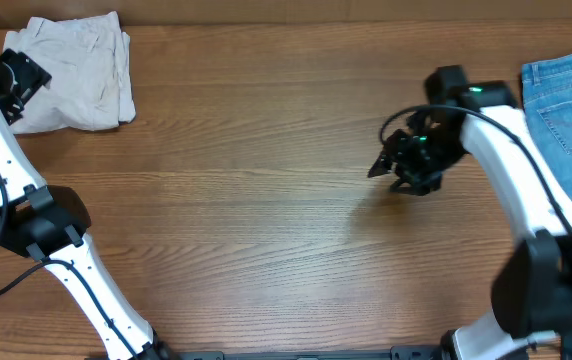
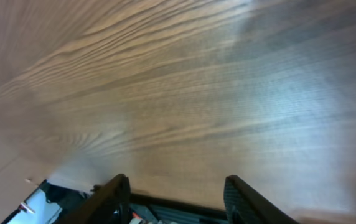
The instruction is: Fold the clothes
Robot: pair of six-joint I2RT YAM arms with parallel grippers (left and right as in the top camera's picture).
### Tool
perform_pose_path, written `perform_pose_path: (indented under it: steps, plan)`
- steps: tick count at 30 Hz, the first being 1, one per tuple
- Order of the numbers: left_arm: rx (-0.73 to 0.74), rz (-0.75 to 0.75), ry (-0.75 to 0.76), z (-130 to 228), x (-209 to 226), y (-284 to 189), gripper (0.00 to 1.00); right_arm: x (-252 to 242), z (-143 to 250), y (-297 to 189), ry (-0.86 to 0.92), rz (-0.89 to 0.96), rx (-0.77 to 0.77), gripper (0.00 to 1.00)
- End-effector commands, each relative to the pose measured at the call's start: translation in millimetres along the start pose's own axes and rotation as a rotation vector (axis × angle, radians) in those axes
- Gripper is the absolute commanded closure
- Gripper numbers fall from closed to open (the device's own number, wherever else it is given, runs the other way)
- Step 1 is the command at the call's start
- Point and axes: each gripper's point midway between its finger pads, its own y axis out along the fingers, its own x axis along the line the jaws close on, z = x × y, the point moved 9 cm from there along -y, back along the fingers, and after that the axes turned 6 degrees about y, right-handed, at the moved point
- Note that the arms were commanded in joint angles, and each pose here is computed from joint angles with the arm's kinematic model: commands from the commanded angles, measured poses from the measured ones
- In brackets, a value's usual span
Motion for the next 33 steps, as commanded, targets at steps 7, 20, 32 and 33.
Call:
perform_pose_path:
  steps: [7, 20, 32, 33]
  plan:
    - [-0.128, 0.452, 0.273, 36, -76, -95, 0.13, -15, 77, -83, -0.119, -0.022, -0.216, 0.25]
    - [-0.193, 0.591, 0.625, 117, -152, -161, 0.00, -57, 189, -131, -0.197, -0.073, -0.454, 0.12]
    - [-0.177, 0.641, 0.753, 155, -182, -173, 0.00, -107, 265, -152, -0.274, -0.111, -0.847, 0.00]
    - [-0.177, 0.641, 0.753, 155, -182, -173, 0.00, -109, 265, -153, -0.268, -0.099, -0.863, 0.00]
